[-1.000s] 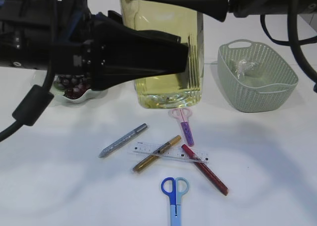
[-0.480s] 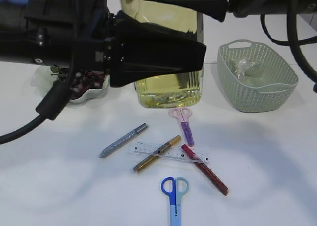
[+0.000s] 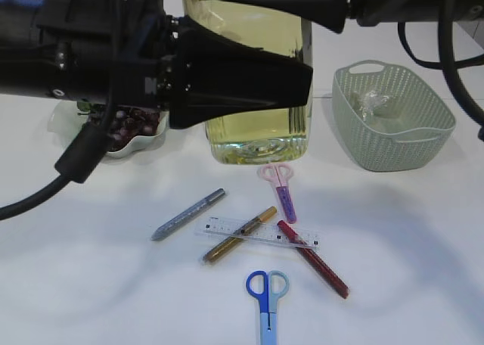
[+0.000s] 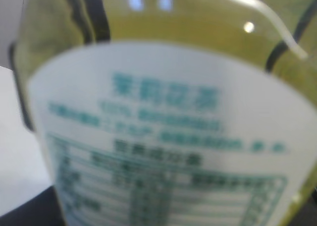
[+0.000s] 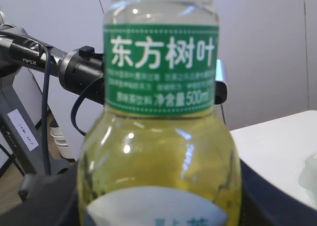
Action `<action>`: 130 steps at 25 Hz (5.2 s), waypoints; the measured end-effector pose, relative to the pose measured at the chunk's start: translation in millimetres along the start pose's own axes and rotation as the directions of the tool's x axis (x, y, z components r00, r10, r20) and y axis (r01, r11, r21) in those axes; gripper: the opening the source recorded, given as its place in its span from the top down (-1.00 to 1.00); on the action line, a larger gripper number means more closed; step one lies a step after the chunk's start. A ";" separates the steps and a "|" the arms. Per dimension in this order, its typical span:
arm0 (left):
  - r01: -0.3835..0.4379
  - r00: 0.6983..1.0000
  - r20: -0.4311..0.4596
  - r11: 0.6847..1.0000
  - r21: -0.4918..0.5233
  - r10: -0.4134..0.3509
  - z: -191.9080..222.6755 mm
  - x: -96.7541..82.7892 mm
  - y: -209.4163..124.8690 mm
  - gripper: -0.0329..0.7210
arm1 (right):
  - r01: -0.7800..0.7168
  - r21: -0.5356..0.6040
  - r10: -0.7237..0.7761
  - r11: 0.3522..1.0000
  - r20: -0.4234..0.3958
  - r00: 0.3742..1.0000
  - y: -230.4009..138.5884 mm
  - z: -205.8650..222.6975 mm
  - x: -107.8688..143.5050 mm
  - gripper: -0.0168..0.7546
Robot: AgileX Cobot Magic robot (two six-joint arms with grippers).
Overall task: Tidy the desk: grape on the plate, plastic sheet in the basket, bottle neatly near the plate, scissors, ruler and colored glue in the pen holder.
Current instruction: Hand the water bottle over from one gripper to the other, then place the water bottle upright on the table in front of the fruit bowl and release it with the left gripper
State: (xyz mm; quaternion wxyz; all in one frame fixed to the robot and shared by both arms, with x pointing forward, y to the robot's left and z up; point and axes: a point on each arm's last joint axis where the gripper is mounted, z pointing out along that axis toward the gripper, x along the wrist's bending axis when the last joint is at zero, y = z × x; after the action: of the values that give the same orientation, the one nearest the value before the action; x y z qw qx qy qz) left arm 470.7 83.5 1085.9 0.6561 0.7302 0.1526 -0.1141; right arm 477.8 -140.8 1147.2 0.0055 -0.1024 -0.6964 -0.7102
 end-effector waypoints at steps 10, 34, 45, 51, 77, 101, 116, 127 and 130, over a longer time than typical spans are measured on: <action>-0.040 0.999 -0.013 0.999 -0.012 0.040 -11.7 2.9 4.7 -0.23 | -0.019 -0.010 0.019 1.000 0.013 1.000 1.8 0.5 -1.0 -0.61; -0.102 0.927 -0.362 0.995 0.004 0.096 -95.7 47.8 15.9 -0.23 | -0.428 0.435 0.236 0.792 0.429 0.872 -47.3 -19.5 -18.9 -0.57; -0.106 0.891 -0.439 0.993 0.055 0.119 -99.4 55.4 12.2 -0.23 | -0.791 0.447 -0.003 0.418 0.871 0.491 -79.8 -72.7 -30.3 -0.52; -0.124 0.883 -0.448 0.990 0.061 0.138 -98.9 60.2 10.5 -0.23 | -0.855 0.381 -0.211 0.352 0.922 0.325 -80.5 -97.2 -33.9 -0.34; -0.097 0.918 -0.372 0.988 0.120 0.135 -97.9 195.4 -131.5 -0.23 | -0.884 0.366 -0.252 0.290 0.921 0.299 -81.1 -103.8 -29.1 -0.32; -0.137 0.900 -0.393 0.978 0.155 0.188 -111.4 232.7 -174.4 -0.23 | -0.885 0.362 -0.234 0.293 0.925 0.300 -80.2 -102.2 -28.7 -0.32; -0.132 0.901 -0.393 0.979 0.157 0.185 -111.0 235.4 -177.7 -0.23 | -0.884 0.366 -0.235 0.292 0.923 0.304 -80.2 -102.2 -28.7 -0.32; -0.132 0.901 -0.393 0.979 0.157 0.185 -111.0 235.4 -177.7 -0.50 | -0.878 0.384 -0.241 0.286 0.916 0.321 -80.2 -102.2 -28.6 -0.32; -0.135 0.900 -0.394 0.978 0.157 0.187 -111.1 235.1 -176.6 -0.50 | -0.878 0.385 -0.242 0.286 0.915 0.323 -80.2 -102.2 -28.6 -0.32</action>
State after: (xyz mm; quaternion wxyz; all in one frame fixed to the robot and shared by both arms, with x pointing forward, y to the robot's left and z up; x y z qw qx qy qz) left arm 619.3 227.4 849.1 0.5699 0.7879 0.2171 0.0853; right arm 479.7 -243.5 1062.6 -0.1189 -0.6106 -0.7829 -0.0041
